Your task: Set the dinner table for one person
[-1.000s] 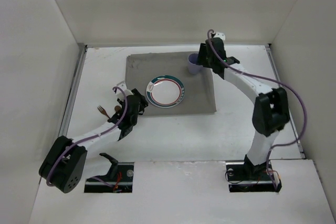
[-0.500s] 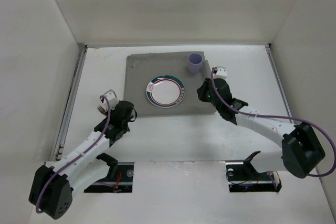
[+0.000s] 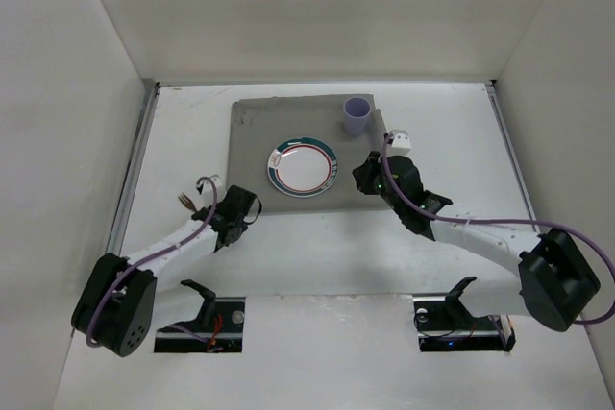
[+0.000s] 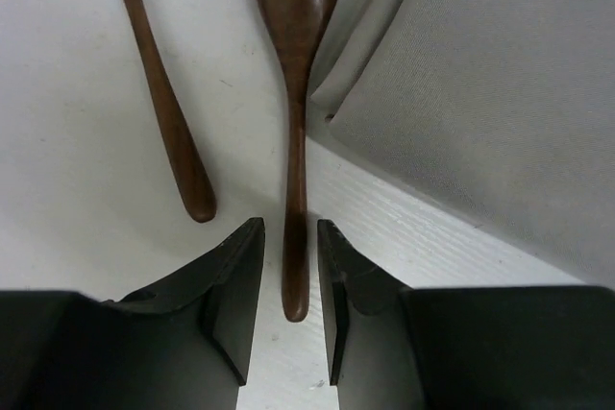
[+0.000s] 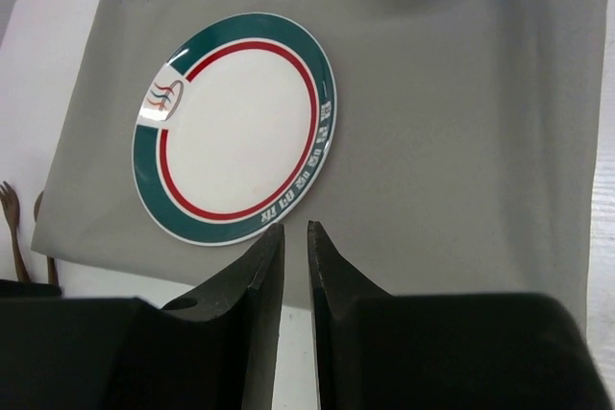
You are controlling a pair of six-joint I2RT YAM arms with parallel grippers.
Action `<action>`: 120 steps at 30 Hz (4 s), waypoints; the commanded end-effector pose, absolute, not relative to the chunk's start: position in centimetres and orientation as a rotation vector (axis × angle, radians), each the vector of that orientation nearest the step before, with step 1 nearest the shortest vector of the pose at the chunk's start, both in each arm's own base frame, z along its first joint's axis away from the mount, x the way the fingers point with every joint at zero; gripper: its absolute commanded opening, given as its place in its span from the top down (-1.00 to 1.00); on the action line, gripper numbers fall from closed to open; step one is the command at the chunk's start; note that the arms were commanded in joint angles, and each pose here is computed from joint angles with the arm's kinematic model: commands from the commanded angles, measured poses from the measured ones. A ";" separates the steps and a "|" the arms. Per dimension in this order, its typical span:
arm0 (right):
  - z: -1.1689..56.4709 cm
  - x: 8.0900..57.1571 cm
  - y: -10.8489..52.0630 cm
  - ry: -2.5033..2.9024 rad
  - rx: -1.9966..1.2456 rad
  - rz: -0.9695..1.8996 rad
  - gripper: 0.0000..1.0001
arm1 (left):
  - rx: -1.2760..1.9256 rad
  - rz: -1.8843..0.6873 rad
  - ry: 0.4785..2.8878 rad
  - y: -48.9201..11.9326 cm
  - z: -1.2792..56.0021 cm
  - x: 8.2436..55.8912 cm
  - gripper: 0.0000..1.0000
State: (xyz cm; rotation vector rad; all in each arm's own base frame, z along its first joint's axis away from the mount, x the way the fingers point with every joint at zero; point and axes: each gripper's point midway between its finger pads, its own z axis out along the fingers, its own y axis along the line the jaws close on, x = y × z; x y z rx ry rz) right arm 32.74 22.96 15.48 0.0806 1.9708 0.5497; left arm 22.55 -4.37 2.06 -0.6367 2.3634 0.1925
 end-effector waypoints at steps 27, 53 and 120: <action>17.3 33.4 22.5 1.887 0.117 0.596 0.54 | -0.596 0.213 2.264 -3.2 10.5 22.6 0.95; 17.7 34.5 12.3 1.759 0.507 0.515 0.22 | -0.049 -0.518 2.194 -40.8 14.0 35.2 0.93; 16.3 35.1 17.6 1.847 0.339 0.590 -0.05 | -1.081 0.192 2.134 2.4 2.2 24.8 0.28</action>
